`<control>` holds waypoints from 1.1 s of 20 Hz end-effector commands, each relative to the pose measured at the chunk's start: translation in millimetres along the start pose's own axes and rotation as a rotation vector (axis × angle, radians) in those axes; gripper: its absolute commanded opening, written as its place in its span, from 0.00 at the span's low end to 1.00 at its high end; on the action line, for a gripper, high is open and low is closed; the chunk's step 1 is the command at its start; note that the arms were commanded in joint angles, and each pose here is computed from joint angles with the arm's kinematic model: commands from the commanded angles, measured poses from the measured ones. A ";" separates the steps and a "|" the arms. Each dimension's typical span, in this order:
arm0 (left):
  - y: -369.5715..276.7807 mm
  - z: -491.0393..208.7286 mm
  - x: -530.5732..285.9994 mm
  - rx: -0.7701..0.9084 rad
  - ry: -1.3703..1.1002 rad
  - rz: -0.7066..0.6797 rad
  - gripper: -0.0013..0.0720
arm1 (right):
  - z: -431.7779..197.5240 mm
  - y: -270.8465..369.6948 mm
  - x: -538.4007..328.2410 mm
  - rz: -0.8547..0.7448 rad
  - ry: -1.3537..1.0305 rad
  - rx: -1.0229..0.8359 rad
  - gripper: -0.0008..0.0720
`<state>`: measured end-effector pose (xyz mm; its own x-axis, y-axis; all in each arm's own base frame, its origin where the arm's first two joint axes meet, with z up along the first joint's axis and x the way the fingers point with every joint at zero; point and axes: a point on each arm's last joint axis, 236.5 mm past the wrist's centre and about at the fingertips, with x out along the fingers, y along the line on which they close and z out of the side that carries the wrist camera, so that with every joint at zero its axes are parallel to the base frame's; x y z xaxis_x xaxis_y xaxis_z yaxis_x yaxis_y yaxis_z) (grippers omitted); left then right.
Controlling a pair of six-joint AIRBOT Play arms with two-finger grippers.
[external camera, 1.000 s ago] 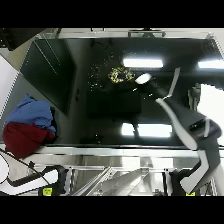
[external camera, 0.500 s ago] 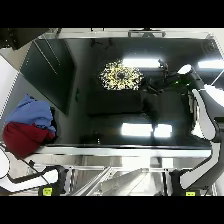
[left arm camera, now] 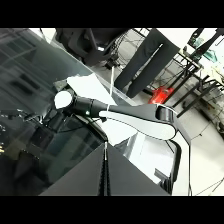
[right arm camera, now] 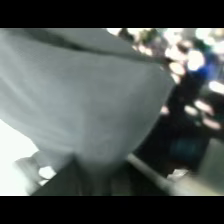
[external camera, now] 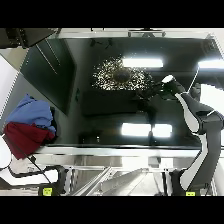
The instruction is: Fold the shirts.
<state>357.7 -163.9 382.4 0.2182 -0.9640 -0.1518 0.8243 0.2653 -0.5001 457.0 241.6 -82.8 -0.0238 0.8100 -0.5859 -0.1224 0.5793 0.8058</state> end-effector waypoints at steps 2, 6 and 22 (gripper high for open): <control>-7.3 -5.8 8.8 -0.005 0.028 -0.033 0.05 | 37.3 69.2 -17.0 0.229 -0.139 -0.023 0.03; -24.9 -13.7 30.1 0.006 0.070 -0.094 0.05 | 96.3 113.5 -142.9 0.232 -0.418 0.012 0.03; -74.7 -61.0 70.6 0.041 0.277 -0.261 0.05 | -257.2 -129.7 -478.6 -0.797 -0.798 1.097 0.03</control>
<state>284.8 -247.2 365.2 -0.1254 -0.9680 -0.2175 0.8552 0.0056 -0.5183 329.6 -217.1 136.2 0.5310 0.0095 -0.8473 0.7305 0.5016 0.4635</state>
